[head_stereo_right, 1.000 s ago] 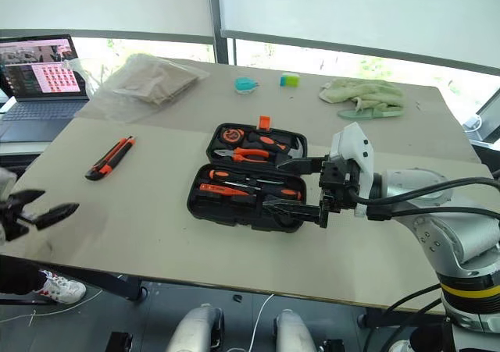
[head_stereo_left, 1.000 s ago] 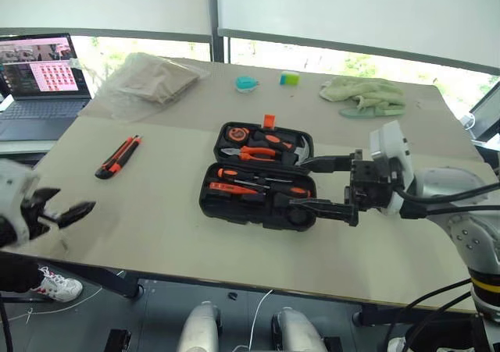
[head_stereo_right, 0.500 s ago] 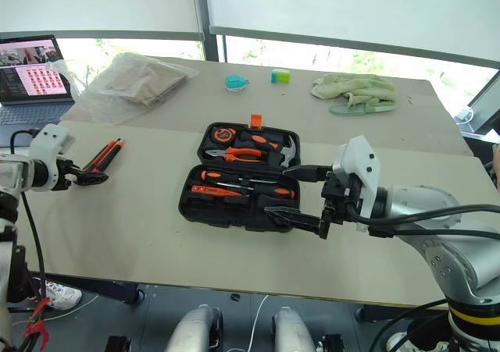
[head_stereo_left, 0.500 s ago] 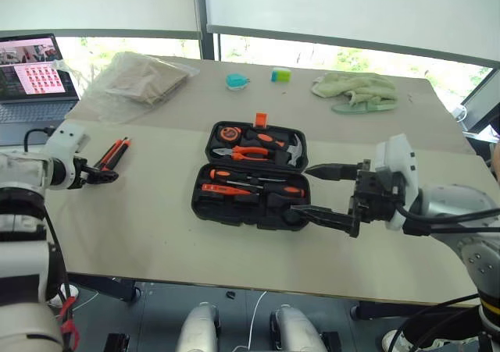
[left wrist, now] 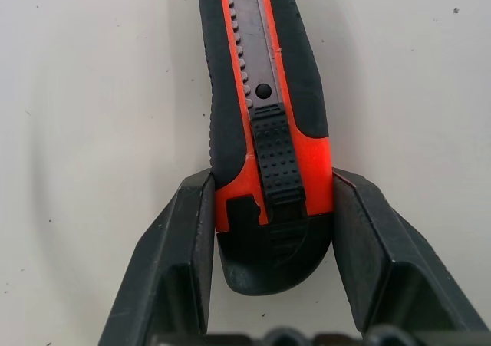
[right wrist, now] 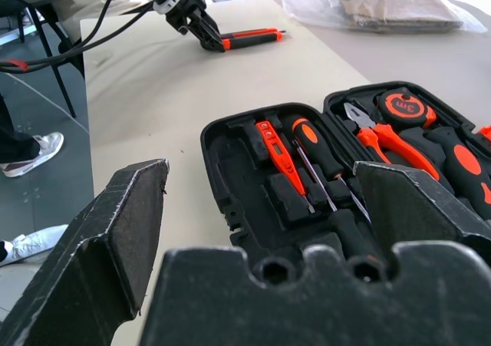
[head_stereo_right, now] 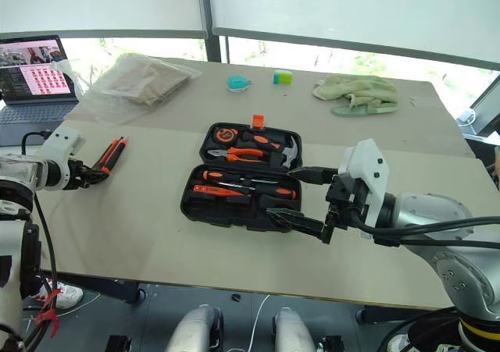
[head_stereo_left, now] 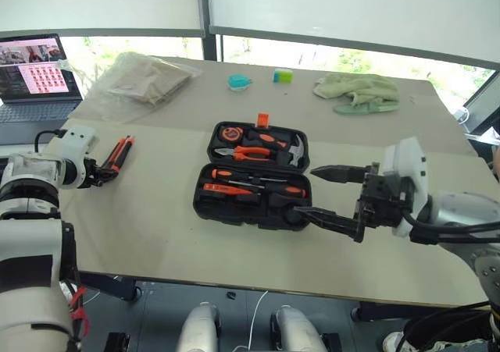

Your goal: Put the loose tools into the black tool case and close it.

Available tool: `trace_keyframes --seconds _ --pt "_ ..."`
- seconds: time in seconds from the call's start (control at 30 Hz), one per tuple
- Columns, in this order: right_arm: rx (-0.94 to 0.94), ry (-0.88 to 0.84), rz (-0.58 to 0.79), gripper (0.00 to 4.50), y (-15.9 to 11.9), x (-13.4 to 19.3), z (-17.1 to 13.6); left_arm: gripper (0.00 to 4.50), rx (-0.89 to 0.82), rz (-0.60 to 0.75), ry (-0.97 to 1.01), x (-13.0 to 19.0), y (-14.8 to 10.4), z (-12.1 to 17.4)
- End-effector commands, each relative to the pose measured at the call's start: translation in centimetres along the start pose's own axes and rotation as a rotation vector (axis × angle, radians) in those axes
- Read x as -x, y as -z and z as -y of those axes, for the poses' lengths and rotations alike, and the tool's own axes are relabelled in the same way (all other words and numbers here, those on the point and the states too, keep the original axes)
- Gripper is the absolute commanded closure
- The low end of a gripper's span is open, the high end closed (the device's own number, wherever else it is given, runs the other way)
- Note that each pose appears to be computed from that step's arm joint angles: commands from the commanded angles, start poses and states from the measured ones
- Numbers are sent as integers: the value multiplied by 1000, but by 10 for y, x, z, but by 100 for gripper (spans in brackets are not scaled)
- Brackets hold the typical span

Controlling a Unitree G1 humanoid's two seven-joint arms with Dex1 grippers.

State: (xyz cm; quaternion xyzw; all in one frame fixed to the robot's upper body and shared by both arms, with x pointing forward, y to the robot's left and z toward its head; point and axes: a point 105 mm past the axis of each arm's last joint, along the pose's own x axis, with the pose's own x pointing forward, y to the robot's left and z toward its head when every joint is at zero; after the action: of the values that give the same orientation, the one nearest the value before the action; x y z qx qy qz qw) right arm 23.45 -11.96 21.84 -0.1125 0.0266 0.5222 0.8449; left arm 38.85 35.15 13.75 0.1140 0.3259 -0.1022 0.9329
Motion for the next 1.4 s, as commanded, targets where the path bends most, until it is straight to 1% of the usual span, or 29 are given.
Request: trace_keyframes --seconds 0.03,0.07,0.1,0.13,0.17,0.27,0.33,0.43,0.53,0.6,0.67,0.8,0.97,1.2,1.27,1.37,1.4 --pt "38 13 10 0 -11 7 -2 282 -169 297 306 19 -71 43" --pt "35 15 6 0 -10 9 -2 282 -224 350 414 27 -84 59" --pt "31 17 2 0 -9 10 -1 282 -262 376 501 35 -92 73" --pt "29 19 -1 0 -8 11 -1 282 -285 387 556 39 -95 82" --pt "25 22 -4 0 -7 12 -1 282 -375 370 626 43 -96 98" --pt "16 30 -12 0 -2 13 0 282 -679 266 796 46 -81 145" --pt "12 37 -16 0 1 13 0 282 -800 217 861 45 -73 165" --pt "4 44 -17 0 4 14 -1 282 -913 195 926 41 -70 189" --pt "2 51 -20 0 5 14 -3 282 -975 204 972 34 -71 210" --pt "4 57 -20 0 6 14 -5 282 -1003 193 997 29 -68 219" --pt "5 66 -18 0 5 14 -6 282 -1066 183 1015 26 -62 225" --pt "2 83 -16 0 4 16 -8 282 -1154 158 1035 21 -53 231" --pt "-9 105 -13 0 6 19 -10 282 -1236 133 1036 14 -53 236" --pt "-13 115 -10 0 8 17 -12 282 -1250 117 1044 4 -55 240" --pt "-13 119 -6 0 7 16 -12 180 -1224 123 1058 5 -58 241" --pt "-15 121 -5 0 7 15 -12 71 -1185 137 1073 12 -64 240" --pt "-15 121 -5 0 7 15 -12 42 -1183 145 1071 14 -66 239"
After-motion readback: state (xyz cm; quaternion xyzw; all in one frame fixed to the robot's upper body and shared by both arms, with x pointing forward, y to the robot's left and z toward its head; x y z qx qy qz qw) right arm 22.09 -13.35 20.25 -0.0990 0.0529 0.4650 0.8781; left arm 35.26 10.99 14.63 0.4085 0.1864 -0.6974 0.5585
